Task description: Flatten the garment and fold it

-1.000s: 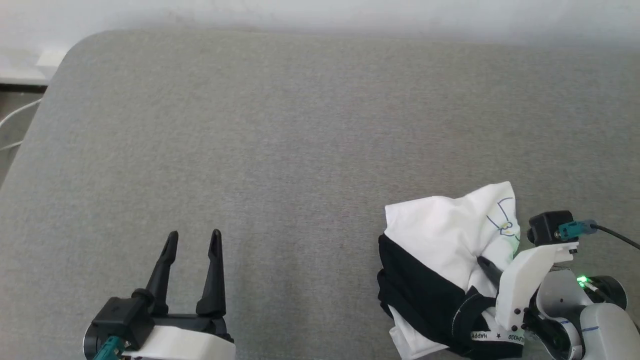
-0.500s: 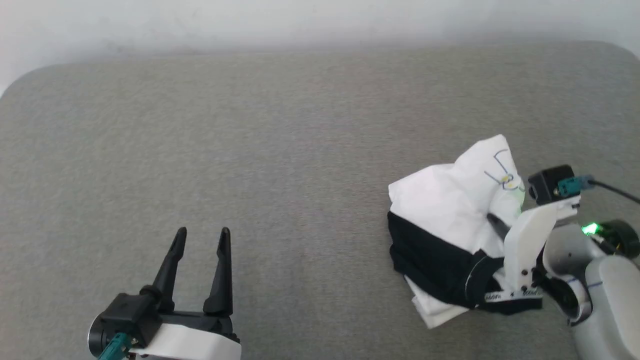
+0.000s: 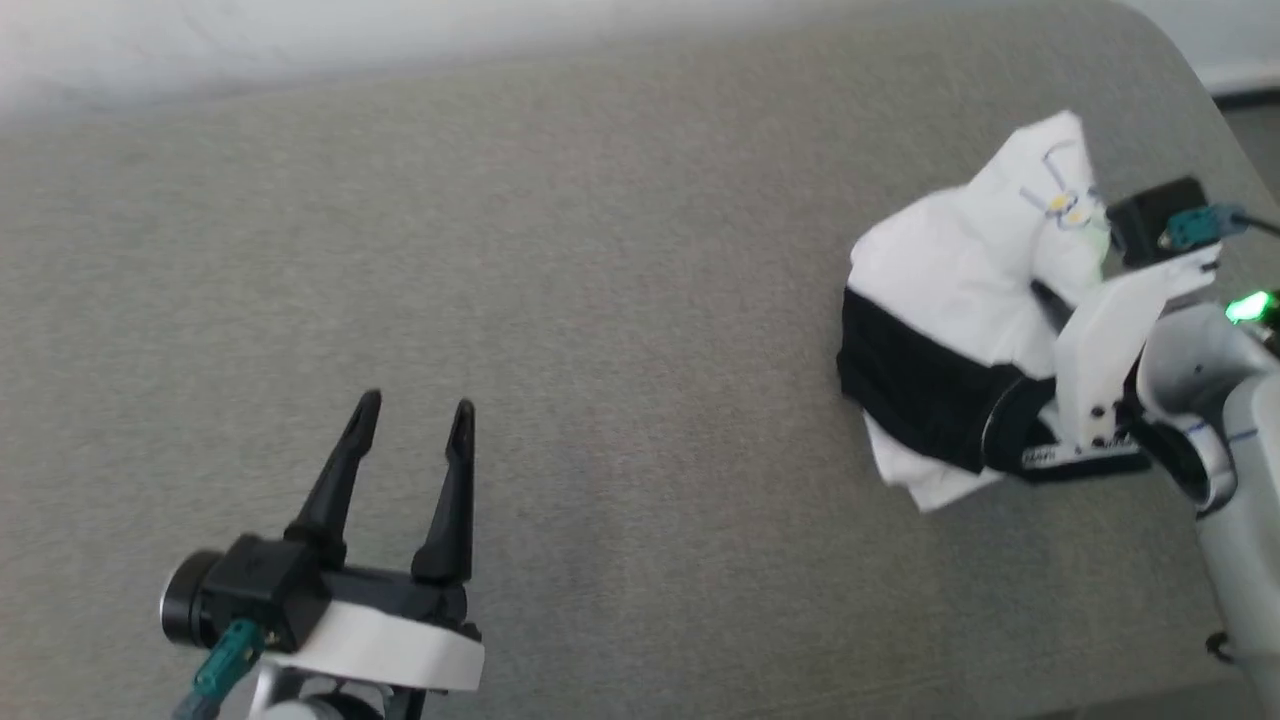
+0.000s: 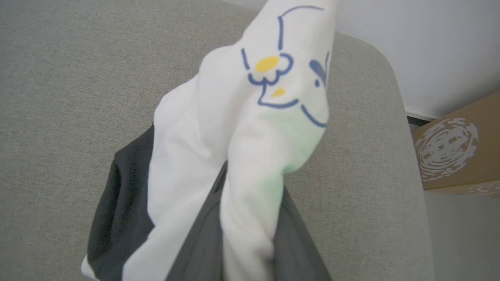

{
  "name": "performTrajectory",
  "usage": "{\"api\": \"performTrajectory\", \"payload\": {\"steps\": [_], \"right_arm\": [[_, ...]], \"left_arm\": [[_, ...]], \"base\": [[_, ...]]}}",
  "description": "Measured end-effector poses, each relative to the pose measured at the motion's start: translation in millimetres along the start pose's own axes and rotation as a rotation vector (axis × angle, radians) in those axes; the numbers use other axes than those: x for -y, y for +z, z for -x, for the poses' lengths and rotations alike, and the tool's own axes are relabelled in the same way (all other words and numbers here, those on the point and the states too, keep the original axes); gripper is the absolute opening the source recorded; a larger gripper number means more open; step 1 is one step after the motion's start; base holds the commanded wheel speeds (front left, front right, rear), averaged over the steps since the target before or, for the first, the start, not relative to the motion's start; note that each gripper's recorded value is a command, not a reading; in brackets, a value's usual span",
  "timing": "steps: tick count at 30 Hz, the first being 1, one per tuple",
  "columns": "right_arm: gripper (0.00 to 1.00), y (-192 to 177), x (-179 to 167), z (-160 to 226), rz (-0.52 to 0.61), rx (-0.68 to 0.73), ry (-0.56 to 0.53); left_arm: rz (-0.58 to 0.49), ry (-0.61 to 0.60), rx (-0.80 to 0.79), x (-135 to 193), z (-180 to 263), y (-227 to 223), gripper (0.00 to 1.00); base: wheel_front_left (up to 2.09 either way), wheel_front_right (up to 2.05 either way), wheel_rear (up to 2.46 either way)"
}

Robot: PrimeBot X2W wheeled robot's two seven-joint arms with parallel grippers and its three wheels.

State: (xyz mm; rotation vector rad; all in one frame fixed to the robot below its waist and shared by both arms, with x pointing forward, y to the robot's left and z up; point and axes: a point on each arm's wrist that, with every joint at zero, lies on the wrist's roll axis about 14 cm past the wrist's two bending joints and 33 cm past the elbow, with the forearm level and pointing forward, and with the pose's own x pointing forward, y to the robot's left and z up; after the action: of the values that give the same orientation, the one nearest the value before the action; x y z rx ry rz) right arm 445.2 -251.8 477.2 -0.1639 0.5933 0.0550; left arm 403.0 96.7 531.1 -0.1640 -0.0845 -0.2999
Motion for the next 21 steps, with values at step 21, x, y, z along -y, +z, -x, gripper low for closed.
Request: {"api": "performTrajectory", "payload": {"steps": [21], "right_arm": [[0.0, 3, 109, -53, 0.038, -0.037, -0.244]], "left_arm": [[-0.041, -0.189, -0.072, 17, -83, -53, 1.0]], "base": [[0.0, 0.0, 0.0]]}}
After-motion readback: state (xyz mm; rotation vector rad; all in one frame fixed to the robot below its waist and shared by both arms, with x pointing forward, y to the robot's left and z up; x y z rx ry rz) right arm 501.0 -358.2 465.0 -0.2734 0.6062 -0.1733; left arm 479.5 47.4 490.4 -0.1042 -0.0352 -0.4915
